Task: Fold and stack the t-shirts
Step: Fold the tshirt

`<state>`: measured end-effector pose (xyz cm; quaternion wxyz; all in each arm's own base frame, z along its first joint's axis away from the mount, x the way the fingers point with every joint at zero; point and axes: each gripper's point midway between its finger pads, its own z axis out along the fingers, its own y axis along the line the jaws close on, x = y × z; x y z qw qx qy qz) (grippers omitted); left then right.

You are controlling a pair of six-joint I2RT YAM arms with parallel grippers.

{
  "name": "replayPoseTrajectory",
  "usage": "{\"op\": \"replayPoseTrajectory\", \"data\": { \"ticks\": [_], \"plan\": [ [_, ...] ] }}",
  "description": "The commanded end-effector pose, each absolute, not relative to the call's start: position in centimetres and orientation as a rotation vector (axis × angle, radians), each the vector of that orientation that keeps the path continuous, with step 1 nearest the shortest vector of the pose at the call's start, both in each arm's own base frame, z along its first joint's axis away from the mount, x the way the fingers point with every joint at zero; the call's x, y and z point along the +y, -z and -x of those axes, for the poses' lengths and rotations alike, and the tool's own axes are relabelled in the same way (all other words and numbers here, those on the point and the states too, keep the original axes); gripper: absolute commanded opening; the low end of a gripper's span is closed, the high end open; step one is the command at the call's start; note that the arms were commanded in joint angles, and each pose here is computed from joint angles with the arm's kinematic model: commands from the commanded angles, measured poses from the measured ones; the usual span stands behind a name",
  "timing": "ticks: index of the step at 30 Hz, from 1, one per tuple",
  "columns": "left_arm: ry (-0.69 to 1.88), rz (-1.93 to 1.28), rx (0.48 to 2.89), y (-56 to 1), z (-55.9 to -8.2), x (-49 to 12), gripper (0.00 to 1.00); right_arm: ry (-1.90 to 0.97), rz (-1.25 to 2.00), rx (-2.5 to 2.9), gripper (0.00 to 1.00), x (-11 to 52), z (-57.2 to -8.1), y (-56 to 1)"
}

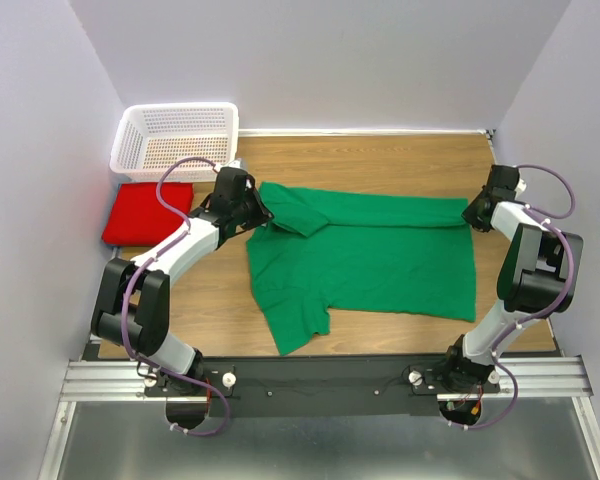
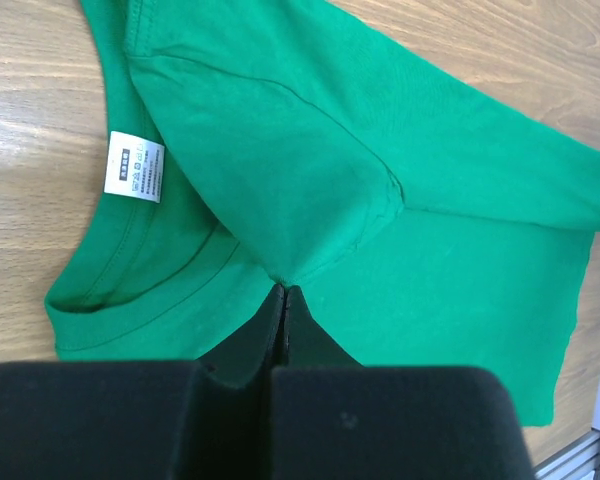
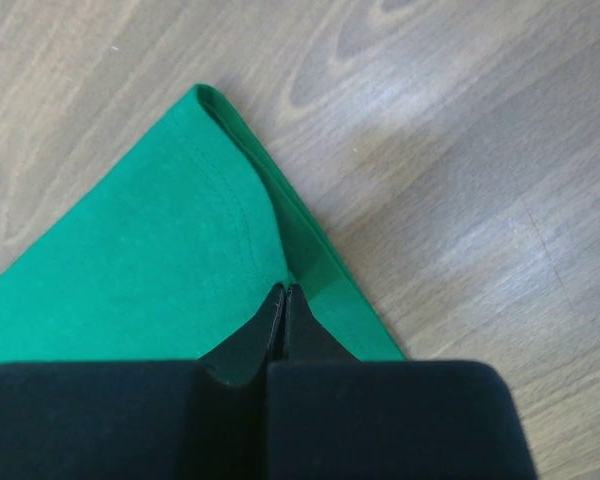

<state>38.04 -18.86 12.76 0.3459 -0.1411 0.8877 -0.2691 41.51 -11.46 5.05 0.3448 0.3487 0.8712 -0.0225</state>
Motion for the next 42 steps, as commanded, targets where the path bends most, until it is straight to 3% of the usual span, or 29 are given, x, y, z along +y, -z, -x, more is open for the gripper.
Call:
{"op": "replayPoseTrajectory", "data": {
  "ticks": [1,14,20,36,42],
  "plan": [
    [0.702,0.363,2.277,-13.5,-38.5,-19.0,0.0,0.134,-0.965,2.294,0.01,-12.4,-39.9,-3.3],
    [0.718,0.32,2.31,-13.1,-37.5,-19.4,0.0,0.159,-0.956,2.385,0.02,-12.4,-39.7,0.0],
    [0.727,0.305,2.356,-11.8,-36.2,-20.0,0.0,0.165,-0.952,2.387,0.07,-12.5,-39.8,-0.1],
    [0.795,0.279,2.3,-15.0,-35.1,-22.1,0.0,0.17,-0.955,2.395,0.08,-12.6,-39.7,0.2],
    [0.772,0.289,2.33,-13.6,-34.7,-22.0,0.0,0.172,-0.957,2.402,0.09,-12.5,-39.6,0.4]
  ]
}}
